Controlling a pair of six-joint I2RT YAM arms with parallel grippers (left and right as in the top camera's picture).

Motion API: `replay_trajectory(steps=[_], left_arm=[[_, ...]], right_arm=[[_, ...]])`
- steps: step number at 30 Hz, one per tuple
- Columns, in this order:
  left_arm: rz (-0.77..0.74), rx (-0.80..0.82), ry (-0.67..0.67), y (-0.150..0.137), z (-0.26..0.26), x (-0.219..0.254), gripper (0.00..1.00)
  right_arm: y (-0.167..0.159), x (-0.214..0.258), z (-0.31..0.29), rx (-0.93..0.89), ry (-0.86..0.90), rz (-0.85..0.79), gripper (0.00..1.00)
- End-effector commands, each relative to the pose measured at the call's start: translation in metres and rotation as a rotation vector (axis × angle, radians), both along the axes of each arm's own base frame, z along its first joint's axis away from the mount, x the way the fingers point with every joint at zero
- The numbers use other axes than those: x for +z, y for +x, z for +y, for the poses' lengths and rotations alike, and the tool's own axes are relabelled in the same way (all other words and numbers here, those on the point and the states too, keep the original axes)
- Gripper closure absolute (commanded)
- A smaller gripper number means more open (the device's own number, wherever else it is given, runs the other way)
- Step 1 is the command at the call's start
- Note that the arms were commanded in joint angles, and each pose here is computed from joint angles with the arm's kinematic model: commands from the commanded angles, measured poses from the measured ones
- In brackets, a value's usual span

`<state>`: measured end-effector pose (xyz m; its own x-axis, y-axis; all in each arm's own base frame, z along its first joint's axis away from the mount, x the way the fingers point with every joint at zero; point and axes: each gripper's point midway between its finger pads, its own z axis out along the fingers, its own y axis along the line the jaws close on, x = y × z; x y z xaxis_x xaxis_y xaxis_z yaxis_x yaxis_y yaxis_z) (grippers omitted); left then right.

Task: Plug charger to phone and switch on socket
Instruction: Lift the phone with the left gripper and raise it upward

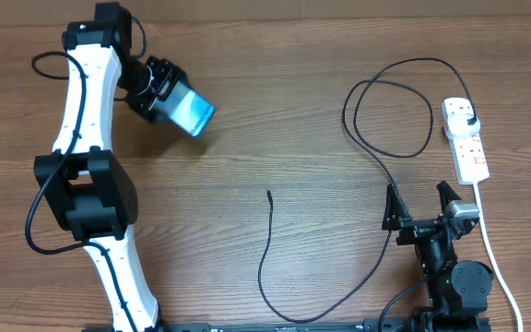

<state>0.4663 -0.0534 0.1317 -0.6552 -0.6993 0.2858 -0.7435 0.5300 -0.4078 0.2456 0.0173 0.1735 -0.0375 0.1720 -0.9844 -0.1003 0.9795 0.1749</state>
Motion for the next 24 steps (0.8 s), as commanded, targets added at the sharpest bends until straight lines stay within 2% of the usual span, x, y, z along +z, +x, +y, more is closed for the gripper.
replay_trajectory(steps=[1,7,24], left_arm=[[-0.071,-0.064,-0.318,0.002,-0.044,0.046,0.96],[-0.014,-0.070,-0.561,-0.012,-0.068,0.078,0.96],[0.070,-0.061,-0.807,-0.032,-0.085,0.115,0.96]], right_arm=[[0.000,-0.002,0.000,-0.002,-0.007,-0.004,0.00],[0.000,-0.002,0.000,-0.002,-0.007,-0.004,0.00],[0.000,-0.002,0.000,-0.002,-0.007,-0.004,0.00]])
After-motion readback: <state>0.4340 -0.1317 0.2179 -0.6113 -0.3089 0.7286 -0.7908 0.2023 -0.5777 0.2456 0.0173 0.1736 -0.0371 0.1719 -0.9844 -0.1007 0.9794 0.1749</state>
